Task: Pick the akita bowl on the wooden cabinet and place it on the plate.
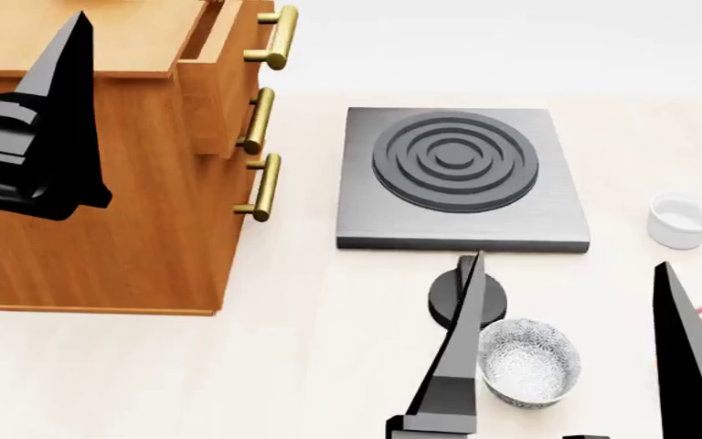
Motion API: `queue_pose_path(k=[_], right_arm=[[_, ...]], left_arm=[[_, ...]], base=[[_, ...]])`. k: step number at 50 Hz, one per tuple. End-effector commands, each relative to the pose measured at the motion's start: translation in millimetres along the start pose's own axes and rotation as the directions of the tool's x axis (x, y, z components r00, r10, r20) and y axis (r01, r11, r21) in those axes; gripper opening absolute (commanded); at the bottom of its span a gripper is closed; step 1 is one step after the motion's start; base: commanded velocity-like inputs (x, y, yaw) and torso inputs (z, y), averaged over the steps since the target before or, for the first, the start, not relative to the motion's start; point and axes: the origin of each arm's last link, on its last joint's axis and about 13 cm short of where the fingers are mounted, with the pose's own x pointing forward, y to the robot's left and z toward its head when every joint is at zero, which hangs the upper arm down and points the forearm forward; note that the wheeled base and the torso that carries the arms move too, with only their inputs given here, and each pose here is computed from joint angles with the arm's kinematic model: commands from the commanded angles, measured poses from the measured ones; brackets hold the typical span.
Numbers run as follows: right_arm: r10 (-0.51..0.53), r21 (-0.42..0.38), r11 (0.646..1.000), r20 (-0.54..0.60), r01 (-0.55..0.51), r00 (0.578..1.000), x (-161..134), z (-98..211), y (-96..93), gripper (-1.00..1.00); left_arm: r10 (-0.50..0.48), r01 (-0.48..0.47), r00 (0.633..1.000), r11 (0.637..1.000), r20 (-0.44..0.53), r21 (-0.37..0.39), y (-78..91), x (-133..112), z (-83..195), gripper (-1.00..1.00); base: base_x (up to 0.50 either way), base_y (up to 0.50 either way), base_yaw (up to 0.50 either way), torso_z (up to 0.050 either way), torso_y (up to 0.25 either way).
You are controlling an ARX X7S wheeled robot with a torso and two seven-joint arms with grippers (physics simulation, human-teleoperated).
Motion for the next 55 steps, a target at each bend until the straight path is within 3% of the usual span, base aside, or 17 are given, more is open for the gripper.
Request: queue_pose_path(k=[1,16,46,55], right_arm=[[0.002,-0.002,1.000,-0.002,-0.002,1.000,0.0,-0.6,0.3,1.00],[0.002,0.000,1.000,-0.026,-0.002,1.000,1.1,-1.9,0.5,1.00],[0.013,0.032,0.999,-0.016,-0.013,1.000,-0.7,1.2,0.1,1.00],[0.001,0.042,0.999,-0.012,0.000,1.000,-0.3,2.0,-0.2,1.00]], left_arm=[[0.002,-0.002,1.000,1.000,0.000,-0.001,0.8,-0.6,-0.9,1.00],[-0.004,0.004,1.000,1.000,0.003,0.006,-1.0,0.0,2.2,1.00],[-0.018,0.018,1.000,1.000,0.009,0.009,-2.7,-3.0,2.1,1.00],[-0.019,0.019,1.000,1.000,0.007,0.011,-2.7,-2.9,1.8,1.00]], base=[[0.00,0.50,0.00,0.000,0.000],[0.00,0.07,0.00,0.000,0.000],[0.39,0.01,0.00,0.000,0.001],[0.00,0.00,0.00,0.000,0.000]])
